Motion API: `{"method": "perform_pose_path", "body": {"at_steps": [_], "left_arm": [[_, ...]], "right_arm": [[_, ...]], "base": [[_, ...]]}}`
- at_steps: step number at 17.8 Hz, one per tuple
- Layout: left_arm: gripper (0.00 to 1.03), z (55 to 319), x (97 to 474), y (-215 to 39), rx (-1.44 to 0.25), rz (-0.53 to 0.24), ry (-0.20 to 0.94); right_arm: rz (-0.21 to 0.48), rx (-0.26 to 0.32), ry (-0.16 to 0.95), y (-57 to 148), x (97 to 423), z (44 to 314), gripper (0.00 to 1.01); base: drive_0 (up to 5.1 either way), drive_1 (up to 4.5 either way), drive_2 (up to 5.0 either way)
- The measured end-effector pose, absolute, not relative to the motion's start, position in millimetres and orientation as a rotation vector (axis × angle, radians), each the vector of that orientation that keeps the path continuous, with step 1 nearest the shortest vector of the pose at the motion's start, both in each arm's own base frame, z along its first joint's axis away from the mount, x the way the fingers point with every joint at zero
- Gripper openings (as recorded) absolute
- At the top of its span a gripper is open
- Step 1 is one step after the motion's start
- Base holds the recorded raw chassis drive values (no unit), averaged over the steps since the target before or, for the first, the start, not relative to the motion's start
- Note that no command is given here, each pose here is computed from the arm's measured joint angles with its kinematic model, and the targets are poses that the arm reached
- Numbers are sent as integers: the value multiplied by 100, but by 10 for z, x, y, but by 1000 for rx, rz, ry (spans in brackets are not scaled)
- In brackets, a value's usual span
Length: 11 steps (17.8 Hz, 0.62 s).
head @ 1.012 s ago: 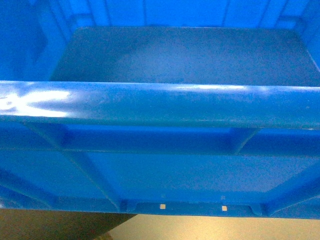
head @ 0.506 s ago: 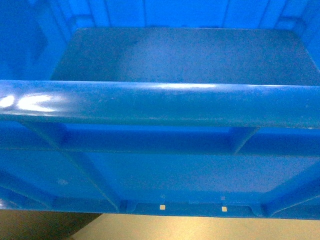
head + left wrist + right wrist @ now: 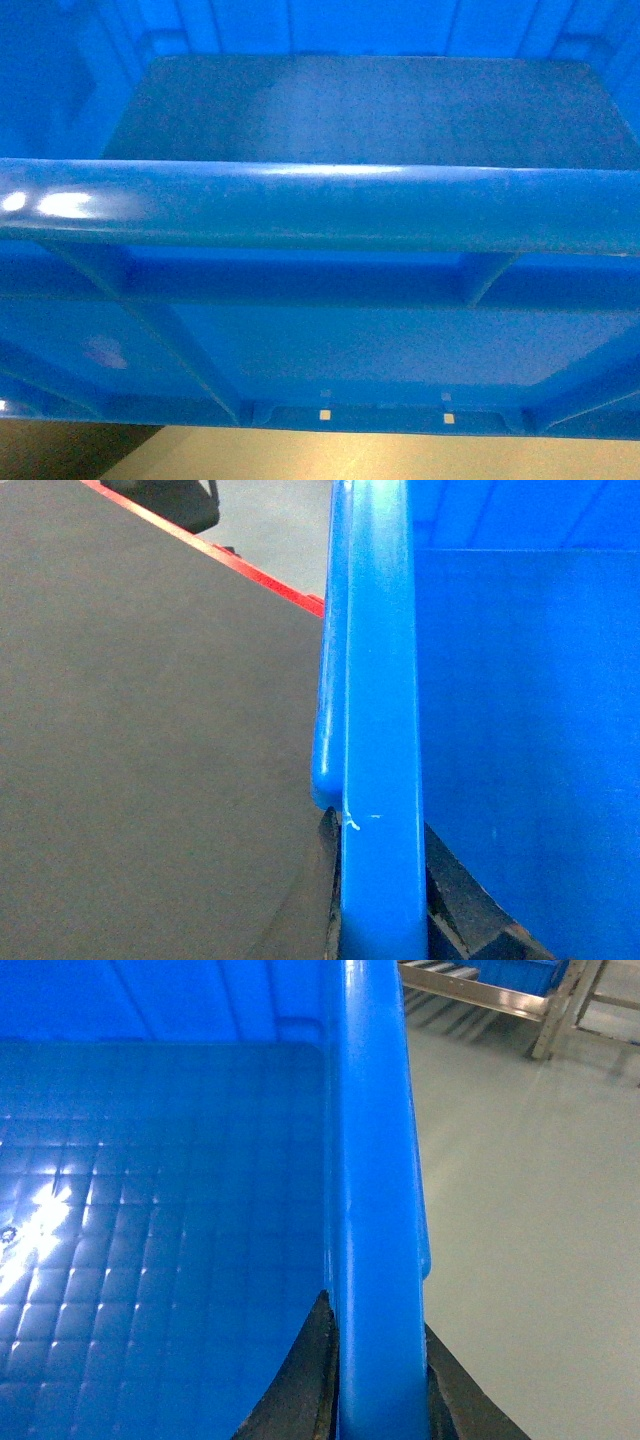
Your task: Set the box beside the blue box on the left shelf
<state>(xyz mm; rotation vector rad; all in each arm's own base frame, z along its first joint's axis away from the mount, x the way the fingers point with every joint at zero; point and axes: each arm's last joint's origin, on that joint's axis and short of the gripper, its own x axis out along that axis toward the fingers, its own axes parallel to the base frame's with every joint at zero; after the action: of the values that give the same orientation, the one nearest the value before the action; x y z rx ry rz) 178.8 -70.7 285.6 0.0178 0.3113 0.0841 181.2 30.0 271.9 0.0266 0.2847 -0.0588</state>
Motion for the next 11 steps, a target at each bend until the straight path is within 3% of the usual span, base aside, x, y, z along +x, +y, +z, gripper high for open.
{"method": "perform_pose_path", "body": {"at_steps": [11], "left_arm": [[10,2857,1788,-707,17,84,311]], "right_arm": [[-59,27,285,300,1812,2719,10]], "base": [[-154,-154,-154]]}}
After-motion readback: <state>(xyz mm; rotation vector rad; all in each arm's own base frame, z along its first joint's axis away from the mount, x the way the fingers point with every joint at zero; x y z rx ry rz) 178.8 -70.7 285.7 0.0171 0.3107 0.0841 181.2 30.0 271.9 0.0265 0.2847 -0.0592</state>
